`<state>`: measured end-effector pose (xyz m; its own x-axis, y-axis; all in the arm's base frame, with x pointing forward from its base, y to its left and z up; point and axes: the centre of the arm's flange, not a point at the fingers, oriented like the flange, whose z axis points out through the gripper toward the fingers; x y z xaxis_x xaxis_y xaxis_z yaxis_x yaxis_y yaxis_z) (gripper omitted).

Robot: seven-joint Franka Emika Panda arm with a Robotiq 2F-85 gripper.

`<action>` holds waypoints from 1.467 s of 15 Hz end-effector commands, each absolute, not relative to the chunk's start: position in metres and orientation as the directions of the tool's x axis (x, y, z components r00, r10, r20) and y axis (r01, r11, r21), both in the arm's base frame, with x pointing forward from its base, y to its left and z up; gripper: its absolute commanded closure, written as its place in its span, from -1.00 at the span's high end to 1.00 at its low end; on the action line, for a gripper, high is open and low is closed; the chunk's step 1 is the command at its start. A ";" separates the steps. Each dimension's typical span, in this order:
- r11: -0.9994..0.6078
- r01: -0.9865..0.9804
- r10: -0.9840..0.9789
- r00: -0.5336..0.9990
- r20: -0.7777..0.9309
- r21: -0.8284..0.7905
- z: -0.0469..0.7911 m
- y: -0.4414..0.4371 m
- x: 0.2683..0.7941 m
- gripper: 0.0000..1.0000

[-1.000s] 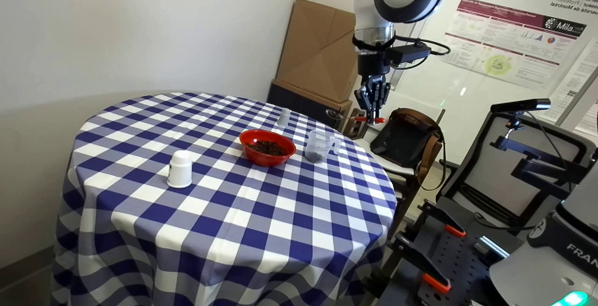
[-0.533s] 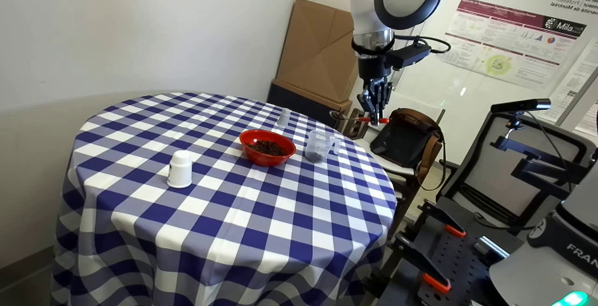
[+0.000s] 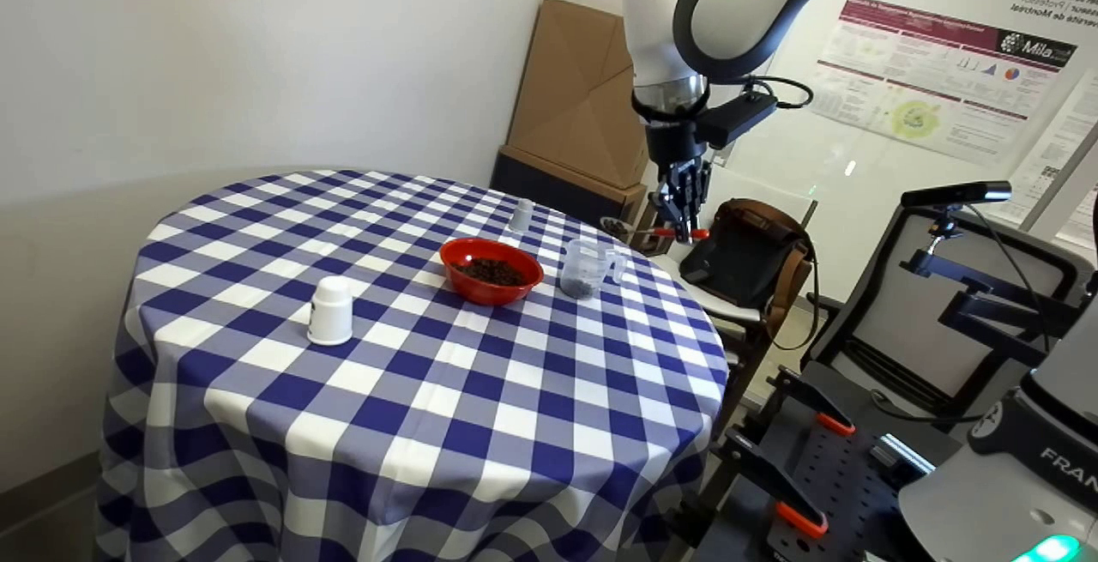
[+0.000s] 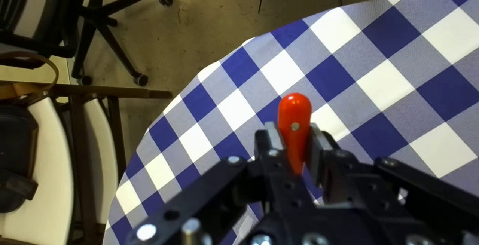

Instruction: Use the spoon to scoop some of the contents in the red bowl and put them in the colourless cup.

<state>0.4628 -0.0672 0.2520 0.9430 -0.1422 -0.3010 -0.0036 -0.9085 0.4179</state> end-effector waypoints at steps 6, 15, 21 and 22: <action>-0.886 0.000 -0.162 0.936 -0.311 0.463 0.233 -0.067 0.485 -0.90; -0.852 0.057 -0.129 0.941 -0.314 0.520 0.225 -0.064 0.503 -0.90; -0.809 0.141 -0.088 0.930 -0.356 0.570 0.217 -0.060 0.492 -0.90; -0.801 0.152 -0.083 0.930 -0.359 0.579 0.216 -0.061 0.491 -0.90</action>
